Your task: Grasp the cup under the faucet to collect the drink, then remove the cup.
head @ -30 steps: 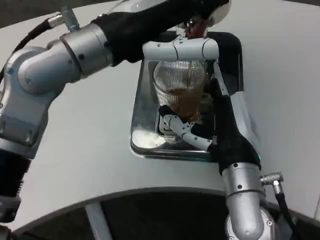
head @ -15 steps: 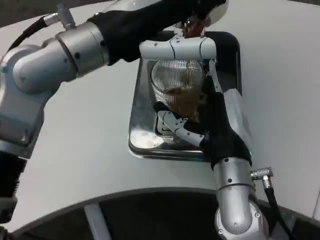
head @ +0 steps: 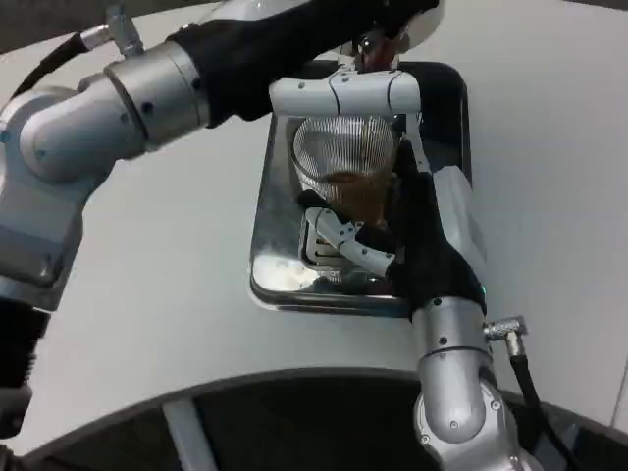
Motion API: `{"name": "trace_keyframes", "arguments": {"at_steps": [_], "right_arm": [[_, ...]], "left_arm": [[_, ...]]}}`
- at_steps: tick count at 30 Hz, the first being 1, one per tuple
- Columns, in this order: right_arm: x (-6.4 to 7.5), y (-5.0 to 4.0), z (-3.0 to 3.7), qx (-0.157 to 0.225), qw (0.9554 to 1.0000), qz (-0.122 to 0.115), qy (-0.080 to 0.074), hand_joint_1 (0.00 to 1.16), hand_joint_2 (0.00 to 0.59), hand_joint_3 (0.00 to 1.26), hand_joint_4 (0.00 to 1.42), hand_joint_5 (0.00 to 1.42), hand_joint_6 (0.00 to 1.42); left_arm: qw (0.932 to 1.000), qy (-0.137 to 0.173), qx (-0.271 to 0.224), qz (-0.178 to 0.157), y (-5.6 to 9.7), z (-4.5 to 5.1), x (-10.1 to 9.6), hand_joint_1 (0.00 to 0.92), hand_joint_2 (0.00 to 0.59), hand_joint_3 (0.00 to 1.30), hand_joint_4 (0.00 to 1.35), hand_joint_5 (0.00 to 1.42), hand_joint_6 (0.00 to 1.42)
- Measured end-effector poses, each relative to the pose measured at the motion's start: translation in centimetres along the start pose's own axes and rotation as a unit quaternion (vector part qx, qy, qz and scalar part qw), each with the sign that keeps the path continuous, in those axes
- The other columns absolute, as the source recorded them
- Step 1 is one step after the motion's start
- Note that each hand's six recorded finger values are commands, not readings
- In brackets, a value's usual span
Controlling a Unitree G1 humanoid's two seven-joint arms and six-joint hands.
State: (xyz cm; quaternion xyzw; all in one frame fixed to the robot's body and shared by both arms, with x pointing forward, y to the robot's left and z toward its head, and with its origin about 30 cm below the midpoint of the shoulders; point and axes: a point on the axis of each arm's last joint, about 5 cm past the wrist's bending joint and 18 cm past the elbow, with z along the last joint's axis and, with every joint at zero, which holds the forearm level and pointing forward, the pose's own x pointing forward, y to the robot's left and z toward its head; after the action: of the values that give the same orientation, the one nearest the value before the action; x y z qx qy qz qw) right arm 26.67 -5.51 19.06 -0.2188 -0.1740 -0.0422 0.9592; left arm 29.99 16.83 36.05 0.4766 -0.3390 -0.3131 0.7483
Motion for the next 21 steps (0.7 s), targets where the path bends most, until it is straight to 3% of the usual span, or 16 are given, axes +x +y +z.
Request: {"name": "trace_keyframes", "arguments": {"at_steps": [21], "right_arm": [[0.12,0.54,0.38,-0.015,0.9998,-0.007,0.006,0.73,0.234,0.17,0.26,0.32,0.34]], "left_arm": [[1.0000,-0.001,0.004,-0.002,0.13,0.16,-0.07,0.000,0.122,0.09,0.00,0.00,0.09]]}}
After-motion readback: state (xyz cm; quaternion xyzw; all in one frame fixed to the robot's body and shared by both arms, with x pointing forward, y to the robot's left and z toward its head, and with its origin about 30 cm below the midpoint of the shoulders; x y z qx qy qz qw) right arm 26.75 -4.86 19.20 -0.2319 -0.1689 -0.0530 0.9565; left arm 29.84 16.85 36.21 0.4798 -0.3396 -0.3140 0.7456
